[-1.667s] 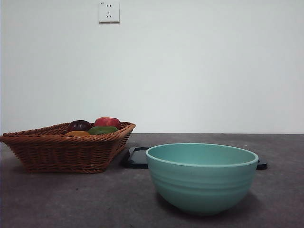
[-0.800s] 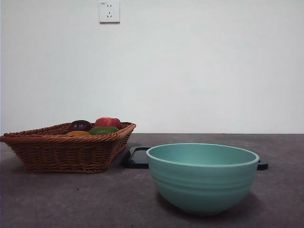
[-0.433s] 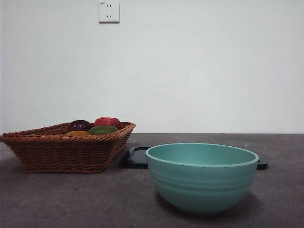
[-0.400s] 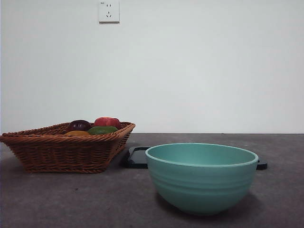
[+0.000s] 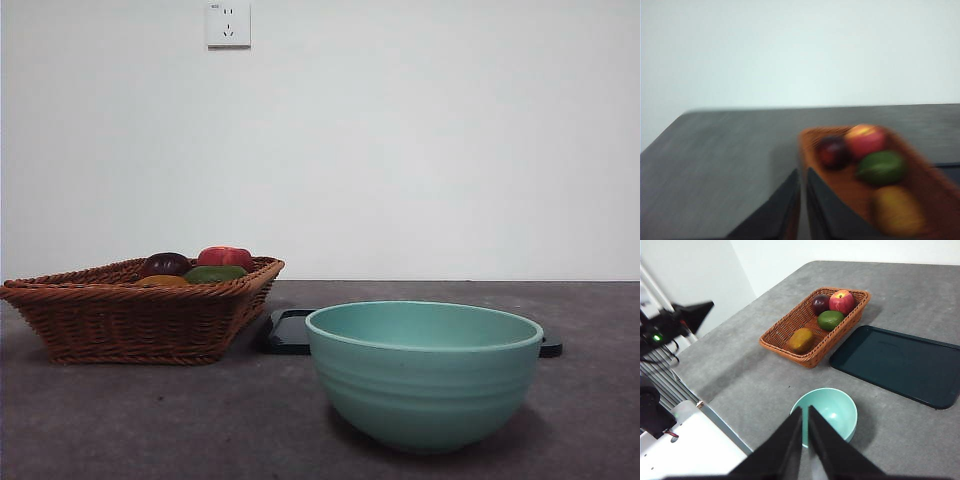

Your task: Pick up the wifruite, put it on the bowl, pick up the plate, put it on desk

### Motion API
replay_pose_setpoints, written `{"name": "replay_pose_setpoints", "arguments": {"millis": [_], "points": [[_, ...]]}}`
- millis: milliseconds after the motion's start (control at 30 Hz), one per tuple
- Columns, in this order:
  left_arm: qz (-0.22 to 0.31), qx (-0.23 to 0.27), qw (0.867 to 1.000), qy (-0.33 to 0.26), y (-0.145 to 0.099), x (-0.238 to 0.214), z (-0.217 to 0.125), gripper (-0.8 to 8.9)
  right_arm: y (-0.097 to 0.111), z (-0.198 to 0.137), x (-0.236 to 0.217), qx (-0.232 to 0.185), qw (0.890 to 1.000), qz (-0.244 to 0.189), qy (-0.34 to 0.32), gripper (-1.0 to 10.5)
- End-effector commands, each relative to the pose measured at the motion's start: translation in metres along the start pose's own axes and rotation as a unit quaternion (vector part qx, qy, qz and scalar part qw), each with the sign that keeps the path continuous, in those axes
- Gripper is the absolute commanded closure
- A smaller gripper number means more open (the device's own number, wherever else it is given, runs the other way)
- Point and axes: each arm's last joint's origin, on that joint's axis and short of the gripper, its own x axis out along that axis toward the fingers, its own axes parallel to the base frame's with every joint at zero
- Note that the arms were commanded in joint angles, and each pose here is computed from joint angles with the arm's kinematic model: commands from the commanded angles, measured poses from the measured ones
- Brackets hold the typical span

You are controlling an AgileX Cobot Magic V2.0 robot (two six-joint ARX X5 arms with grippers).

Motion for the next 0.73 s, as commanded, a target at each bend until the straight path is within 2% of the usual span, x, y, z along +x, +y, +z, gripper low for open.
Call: {"name": "replay_pose_setpoints", "arguments": {"millis": [33,200,533,733], "points": [[0.049,-0.041,0.998,-0.003,0.003,-0.001,-0.016,7.94,0.002,0.003,-0.003,-0.002,1.000,0.006,-0.010,9.3],[0.068,-0.043,0.997,0.009,0.006,-0.002,-0.039,7.94,0.002,0.003,-0.003,-0.002,1.000,0.006,-0.010,9.3],[0.079,-0.013,0.993,0.087,0.008,-0.003,-0.054,7.94,0.002,0.003,-0.003,-0.002,1.000,0.006,-0.010,9.3],[0.079,-0.013,0.993,0.090,0.008,-0.003,-0.055,7.94,0.002,0.003,-0.003,-0.002,1.000,0.006,-0.010,9.3]]}}
